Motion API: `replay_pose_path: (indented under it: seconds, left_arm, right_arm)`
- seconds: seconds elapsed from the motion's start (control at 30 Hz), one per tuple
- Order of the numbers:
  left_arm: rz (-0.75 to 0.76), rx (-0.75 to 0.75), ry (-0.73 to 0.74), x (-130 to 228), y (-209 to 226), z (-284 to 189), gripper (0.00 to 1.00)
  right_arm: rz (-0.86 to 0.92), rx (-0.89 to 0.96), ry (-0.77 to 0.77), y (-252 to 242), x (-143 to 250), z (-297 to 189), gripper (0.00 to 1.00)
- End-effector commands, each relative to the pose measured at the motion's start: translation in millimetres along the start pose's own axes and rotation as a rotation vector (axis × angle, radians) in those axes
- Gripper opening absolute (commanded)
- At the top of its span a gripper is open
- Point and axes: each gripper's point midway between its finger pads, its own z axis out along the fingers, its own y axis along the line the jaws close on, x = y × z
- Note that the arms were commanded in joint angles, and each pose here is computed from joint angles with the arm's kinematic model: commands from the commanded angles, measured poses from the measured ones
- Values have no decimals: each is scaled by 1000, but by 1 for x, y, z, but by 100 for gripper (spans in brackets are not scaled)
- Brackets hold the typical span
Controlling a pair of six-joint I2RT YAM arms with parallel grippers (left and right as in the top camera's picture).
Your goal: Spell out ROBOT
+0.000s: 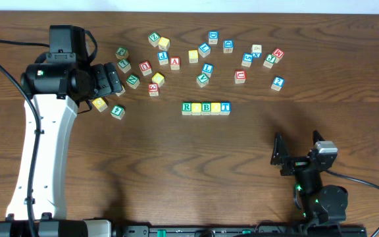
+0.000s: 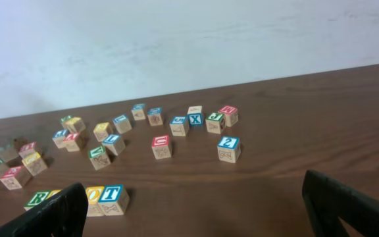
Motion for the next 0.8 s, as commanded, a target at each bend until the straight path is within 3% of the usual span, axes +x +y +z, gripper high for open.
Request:
replay_pose_path:
  seconds: [0.0, 0.77]
  left_arm:
    - [2, -7, -25, -6, 2, -7, 99]
    - [2, -7, -25, -6, 2, -7, 99]
  right_arm:
    - [-13, 7, 15, -3, 13, -1, 99]
    - [-24, 8, 13, -4, 12, -1, 99]
